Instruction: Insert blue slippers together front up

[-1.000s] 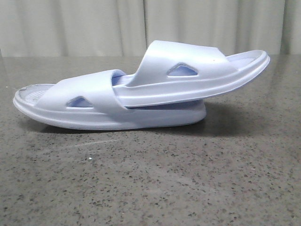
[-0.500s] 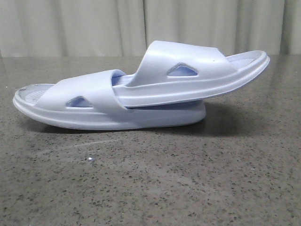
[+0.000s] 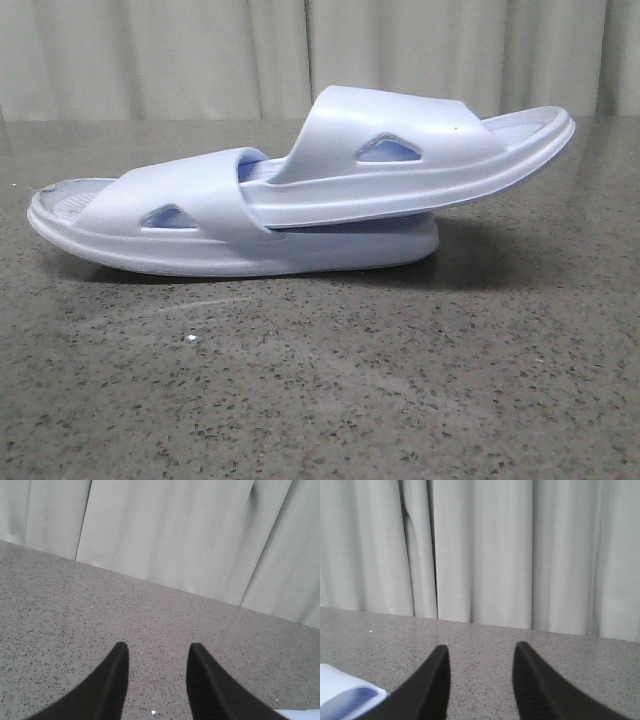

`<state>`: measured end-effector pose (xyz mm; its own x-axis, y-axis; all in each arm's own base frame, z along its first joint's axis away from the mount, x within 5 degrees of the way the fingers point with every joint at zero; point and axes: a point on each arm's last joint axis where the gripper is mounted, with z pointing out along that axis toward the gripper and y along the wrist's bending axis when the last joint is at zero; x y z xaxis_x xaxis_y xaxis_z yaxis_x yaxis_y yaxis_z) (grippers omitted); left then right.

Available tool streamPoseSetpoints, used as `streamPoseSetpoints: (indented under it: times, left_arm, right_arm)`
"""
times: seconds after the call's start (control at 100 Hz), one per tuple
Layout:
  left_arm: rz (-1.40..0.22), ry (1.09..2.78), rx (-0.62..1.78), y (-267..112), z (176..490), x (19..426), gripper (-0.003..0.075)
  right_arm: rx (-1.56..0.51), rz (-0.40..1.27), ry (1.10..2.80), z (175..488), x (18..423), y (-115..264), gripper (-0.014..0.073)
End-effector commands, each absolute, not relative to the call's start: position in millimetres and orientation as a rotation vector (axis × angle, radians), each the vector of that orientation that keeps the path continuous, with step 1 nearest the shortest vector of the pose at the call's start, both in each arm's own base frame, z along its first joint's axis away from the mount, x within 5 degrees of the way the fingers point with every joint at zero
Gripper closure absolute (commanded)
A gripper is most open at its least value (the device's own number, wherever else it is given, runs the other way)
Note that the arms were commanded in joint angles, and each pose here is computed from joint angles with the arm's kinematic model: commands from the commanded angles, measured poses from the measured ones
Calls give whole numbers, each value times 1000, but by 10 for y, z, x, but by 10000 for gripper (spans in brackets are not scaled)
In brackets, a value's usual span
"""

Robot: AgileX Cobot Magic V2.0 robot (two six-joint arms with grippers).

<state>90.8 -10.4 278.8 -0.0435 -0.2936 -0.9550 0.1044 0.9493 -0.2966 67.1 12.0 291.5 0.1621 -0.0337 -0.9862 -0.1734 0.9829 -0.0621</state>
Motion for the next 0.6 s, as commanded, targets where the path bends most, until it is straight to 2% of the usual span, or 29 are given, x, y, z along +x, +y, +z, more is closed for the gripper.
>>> streamPoseSetpoints:
  times: [0.0,0.08,0.13,0.59]
  left_arm:
    - [-346,1561,-135,-122,2880,906,609]
    - [-346,1561,-135,-122,2880,906,696]
    - [-346,1561,-135,-122,2880,906,705]
    - [-346,1561,-135,-123,2880,906,704]
  right_arm:
    - [-145,42,1357,3023,667,73,522]
    - [-145,42,1357,3023,667,73,648]
    - [-145,42,1357,3023,667,73,704]
    - [-150,46,1361,3020,667,78,702]
